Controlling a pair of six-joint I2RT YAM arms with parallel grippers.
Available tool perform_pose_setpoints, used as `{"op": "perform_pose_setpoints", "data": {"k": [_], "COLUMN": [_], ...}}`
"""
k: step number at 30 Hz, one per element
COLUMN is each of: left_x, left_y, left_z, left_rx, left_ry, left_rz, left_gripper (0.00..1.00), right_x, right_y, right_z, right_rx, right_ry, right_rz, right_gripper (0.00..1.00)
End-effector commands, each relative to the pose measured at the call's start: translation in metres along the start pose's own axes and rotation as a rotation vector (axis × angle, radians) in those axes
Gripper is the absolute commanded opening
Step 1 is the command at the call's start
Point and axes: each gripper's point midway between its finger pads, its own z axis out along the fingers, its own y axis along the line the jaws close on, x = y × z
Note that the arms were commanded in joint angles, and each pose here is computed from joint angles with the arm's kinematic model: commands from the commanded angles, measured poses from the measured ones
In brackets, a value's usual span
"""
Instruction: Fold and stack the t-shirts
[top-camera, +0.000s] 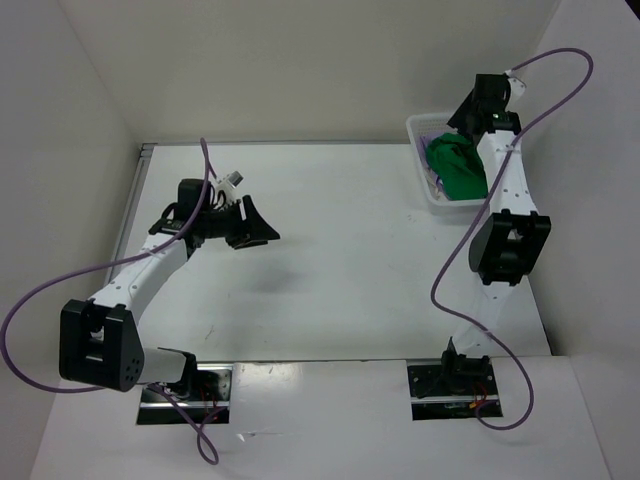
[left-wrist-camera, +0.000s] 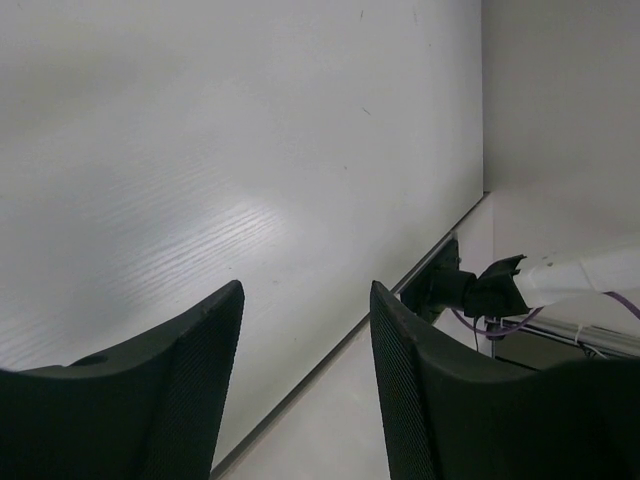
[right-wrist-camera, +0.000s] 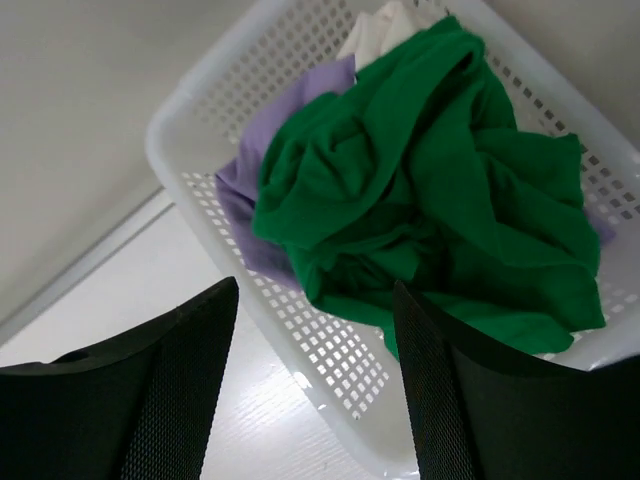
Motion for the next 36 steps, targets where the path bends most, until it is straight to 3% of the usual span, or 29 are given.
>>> {"op": "perform_pose_setpoints", "data": {"k": [1,9,12,13,16,20,21,23,26,29,34,36], "left_x": [0.0,-0.002,-0.004,-0.005,-0.011,-0.026,-0.033,-0.041,-0.055,-0.074,-0.1,-0.115], "left_y": [-0.004,0.001,0.004,0.006,0.006,-0.001,-0.005,-0.008,-0.019,-0.029,-0.03,-0.024], "left_z": [-0.002,0.003,0.004,0.004,0.006,0.006,0.007,0.007,0.005,0.002,-0.009,-0.02], "left_rx": [0.022,0.013,-0.005,-0.014,-0.021,-0.018,-0.013,-0.012,0.004,0.002,-0.014,-0.024], "left_ry": [-0.009,-0.012,-0.023,-0.029,-0.038,-0.061,-0.07,-0.089,-0.113,-0.146,-0.204,-0.25], "left_rz": [0.053,0.02,0.02,0.02,0.022,0.04,0.049,0.062,0.077,0.088,0.048,0.023], "left_gripper": [0.62,0.62,0.62,0.62,0.62,0.61,0.61,0.61,0.61,0.61,0.63,0.63], "right_x": [0.021,0.044,0.052,0.052,0.051,0.007,-0.018,-0.038,-0.078,-0.132,-0.146,-0.132], "right_y": [-0.003,0.004,0.006,0.007,0.011,0.038,0.048,0.059,0.09,0.131,0.185,0.204], "right_z": [0.019,0.045,0.053,0.056,0.057,0.018,-0.004,-0.027,-0.097,-0.22,-0.367,-0.388], "right_rx": [0.026,-0.015,-0.033,-0.034,-0.041,-0.171,-0.22,-0.268,-0.453,-0.788,-1.252,-1.339], "right_ry": [0.065,0.118,0.137,0.136,0.145,0.036,-0.032,-0.061,-0.107,-0.255,-0.264,-0.232], "right_rz": [-0.1,-0.13,-0.14,-0.14,-0.131,-0.072,-0.056,-0.029,0.004,0.059,0.085,0.089], "right_gripper": [0.69,0.66,0.59,0.53,0.2,0.06,0.04,0.0,0.0,0.0,0.0,0.0]}}
